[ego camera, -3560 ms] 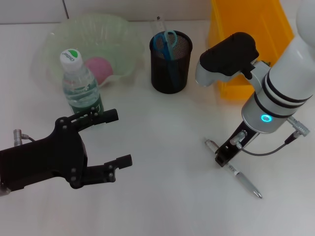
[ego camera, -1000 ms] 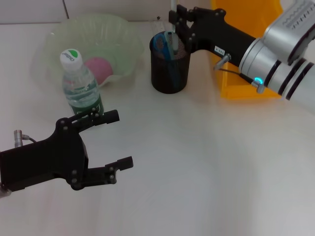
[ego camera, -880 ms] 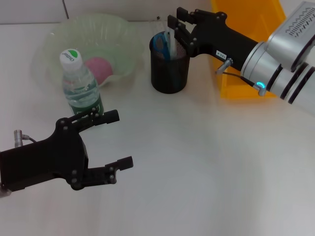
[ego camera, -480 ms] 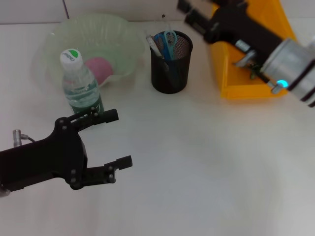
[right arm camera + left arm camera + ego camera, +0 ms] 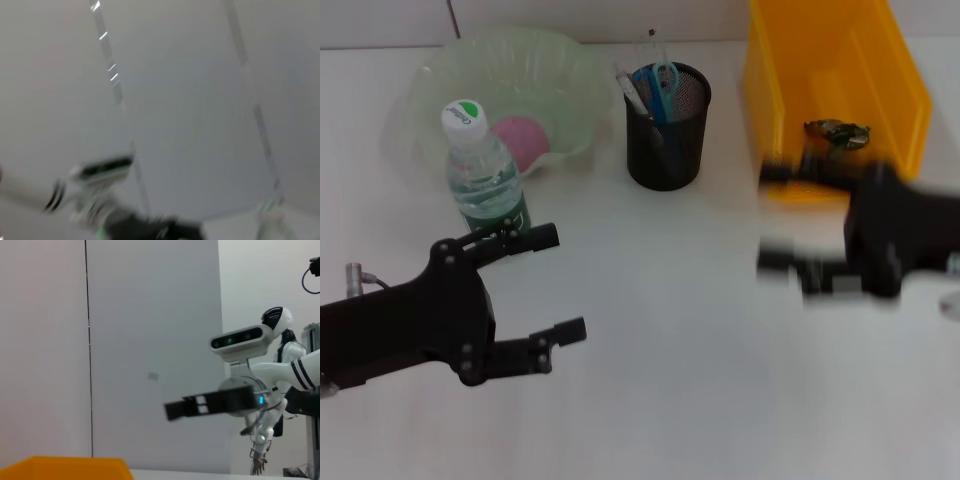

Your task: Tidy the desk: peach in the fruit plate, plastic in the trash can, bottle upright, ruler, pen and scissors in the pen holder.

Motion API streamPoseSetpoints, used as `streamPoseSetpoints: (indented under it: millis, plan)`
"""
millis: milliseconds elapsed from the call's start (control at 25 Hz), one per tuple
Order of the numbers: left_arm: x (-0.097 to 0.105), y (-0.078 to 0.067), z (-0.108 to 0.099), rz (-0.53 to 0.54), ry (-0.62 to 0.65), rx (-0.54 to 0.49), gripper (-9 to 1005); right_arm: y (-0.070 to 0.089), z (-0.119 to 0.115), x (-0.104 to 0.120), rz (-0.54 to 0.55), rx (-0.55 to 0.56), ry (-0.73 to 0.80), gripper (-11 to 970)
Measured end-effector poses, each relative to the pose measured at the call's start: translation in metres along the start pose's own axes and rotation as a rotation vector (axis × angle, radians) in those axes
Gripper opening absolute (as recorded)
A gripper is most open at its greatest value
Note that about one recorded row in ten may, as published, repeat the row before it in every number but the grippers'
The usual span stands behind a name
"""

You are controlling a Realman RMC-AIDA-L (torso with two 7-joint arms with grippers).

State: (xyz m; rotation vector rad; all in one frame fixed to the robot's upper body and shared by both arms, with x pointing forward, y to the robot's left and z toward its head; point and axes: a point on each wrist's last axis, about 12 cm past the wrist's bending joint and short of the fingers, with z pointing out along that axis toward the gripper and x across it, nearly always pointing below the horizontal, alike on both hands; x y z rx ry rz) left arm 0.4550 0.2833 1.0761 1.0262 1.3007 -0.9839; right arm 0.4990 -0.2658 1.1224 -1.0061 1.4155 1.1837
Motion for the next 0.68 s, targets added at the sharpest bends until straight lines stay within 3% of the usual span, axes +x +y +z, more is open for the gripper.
streamPoseSetpoints:
  millis: [120,360,680]
  plan:
    - [0.003,0.001,0.001,-0.033,0.043,0.027,866,0.019,-0.006,0.027,0.037,-0.055,0.12,811]
    - [0.011,0.008,0.01,-0.13,0.178,0.077,866,0.026,-0.007,0.043,0.041,-0.035,0.174,840]
    - [0.012,0.007,0.011,-0.134,0.184,0.084,866,0.026,-0.009,0.046,0.046,-0.019,0.187,840]
